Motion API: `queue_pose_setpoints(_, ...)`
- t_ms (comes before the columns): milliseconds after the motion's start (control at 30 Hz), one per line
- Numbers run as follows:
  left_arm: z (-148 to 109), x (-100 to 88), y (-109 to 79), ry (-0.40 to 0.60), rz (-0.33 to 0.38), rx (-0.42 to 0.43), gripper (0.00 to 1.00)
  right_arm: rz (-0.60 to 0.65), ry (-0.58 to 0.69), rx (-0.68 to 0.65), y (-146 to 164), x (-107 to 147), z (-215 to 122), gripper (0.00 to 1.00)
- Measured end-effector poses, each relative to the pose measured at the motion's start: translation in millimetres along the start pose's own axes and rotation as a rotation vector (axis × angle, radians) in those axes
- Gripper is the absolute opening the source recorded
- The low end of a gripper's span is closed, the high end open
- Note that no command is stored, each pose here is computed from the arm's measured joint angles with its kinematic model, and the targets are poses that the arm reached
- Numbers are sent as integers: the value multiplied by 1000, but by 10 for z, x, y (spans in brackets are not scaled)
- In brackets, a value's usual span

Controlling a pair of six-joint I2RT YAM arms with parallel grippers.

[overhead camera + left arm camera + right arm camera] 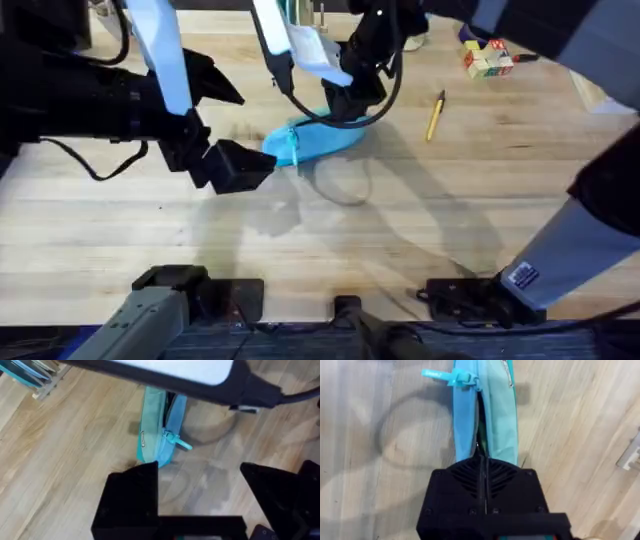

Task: Unzip the bag, pick up the pens from the table one at a time and place them inside, then zip the bag closed.

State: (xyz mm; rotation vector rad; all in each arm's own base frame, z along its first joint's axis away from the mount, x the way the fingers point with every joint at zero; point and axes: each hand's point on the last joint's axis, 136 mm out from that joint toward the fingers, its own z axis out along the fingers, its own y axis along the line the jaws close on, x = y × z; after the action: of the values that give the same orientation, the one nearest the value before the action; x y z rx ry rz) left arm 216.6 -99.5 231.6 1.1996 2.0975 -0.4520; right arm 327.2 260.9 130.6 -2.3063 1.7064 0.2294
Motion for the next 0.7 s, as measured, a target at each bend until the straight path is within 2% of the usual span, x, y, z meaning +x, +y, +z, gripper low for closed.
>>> queue_pose_setpoints(500, 0, 0, 0, 0, 0, 0, 993, 0, -2, -16, -190, 59, 501, 30)
queue_pose_setpoints(700, 0, 0, 0, 0, 0, 0, 993, 4, -9, -20, -213, 61, 523, 31)
